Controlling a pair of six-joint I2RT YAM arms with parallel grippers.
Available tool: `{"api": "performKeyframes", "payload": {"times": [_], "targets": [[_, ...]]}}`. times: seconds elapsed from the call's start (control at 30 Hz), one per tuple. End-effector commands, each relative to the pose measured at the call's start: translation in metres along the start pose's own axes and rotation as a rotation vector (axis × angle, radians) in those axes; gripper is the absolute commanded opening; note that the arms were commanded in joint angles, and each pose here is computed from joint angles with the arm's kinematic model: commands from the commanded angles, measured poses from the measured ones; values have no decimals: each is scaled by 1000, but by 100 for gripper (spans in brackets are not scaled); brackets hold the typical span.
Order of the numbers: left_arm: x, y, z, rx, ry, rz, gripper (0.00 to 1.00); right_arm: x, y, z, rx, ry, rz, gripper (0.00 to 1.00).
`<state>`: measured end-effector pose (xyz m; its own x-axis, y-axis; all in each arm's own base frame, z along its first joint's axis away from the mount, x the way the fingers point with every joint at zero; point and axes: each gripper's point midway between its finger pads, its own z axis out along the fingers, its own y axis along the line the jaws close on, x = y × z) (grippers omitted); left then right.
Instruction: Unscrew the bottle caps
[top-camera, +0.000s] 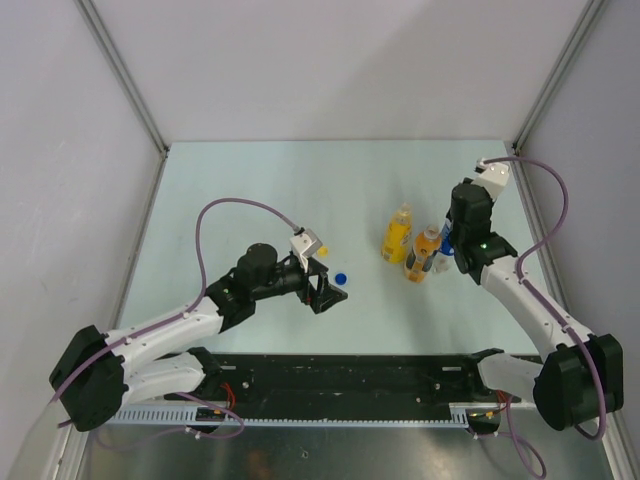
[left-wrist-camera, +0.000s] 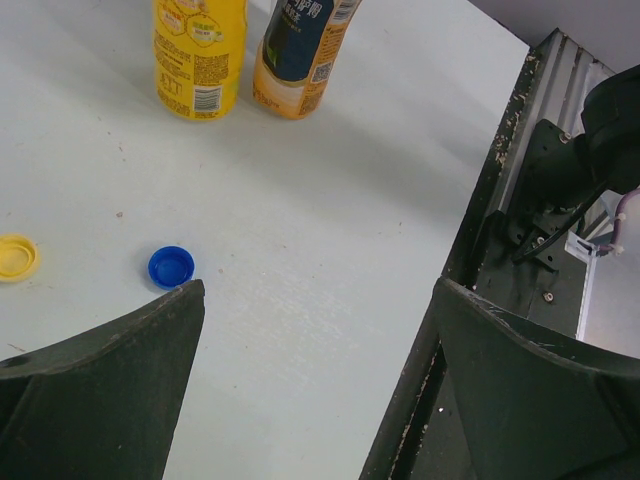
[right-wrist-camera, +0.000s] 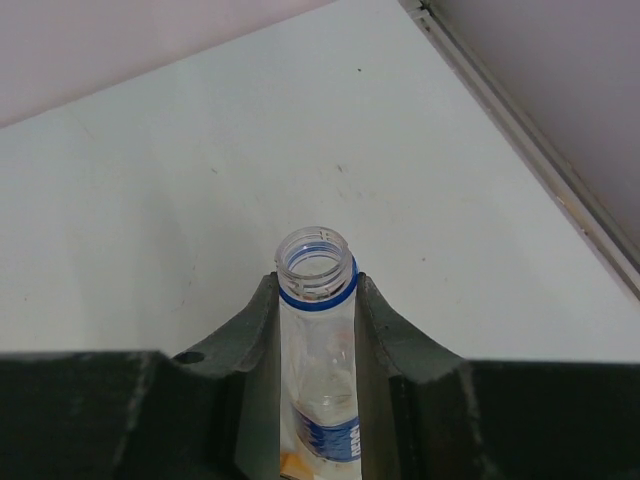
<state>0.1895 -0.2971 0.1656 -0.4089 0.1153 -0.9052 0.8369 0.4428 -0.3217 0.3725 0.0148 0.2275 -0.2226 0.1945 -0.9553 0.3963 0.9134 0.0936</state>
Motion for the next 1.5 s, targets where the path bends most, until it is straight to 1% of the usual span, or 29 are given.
{"api": "performKeyframes", "payload": {"times": [0.0,0.13,0.23,0.27,0.33,0.4,0.47,0.63,0.9,1.07,1.27,1.4,1.47], "targets": [[-5,-6,-1,22,-13,6,100,5,-6,-5,40,-30,25,1],[-3,-6,0,23,-6,1,99,4,-4,-11,21,-37,22,5],[-5,-6,-1,22,-10,2,100,5,1,-17,-11,-26,14,11],[-5,-6,-1,24,-12,3,99,6,3,-19,-26,-20,12,19],[-6,-8,-2,29,-16,5,99,9,7,-23,-57,-4,6,37],[-8,-10,-3,33,-22,8,99,13,11,-27,-85,15,5,48],[-11,-11,-4,36,-29,10,99,15,13,-31,-106,29,9,56],[-15,-14,-7,43,-45,18,99,8,18,-44,-173,30,47,61],[-15,-14,-7,43,-45,10,99,-21,20,-65,-255,-41,119,66],[-15,-15,-8,44,-48,7,99,-24,22,-71,-288,-45,126,71],[-15,-15,-9,42,-50,7,99,-20,26,-73,-312,-24,120,85],[-13,-12,-5,34,-39,4,99,-20,28,-75,-327,-21,123,96],[-12,-9,-1,26,-24,-1,99,-22,28,-77,-336,-27,129,99]]}}
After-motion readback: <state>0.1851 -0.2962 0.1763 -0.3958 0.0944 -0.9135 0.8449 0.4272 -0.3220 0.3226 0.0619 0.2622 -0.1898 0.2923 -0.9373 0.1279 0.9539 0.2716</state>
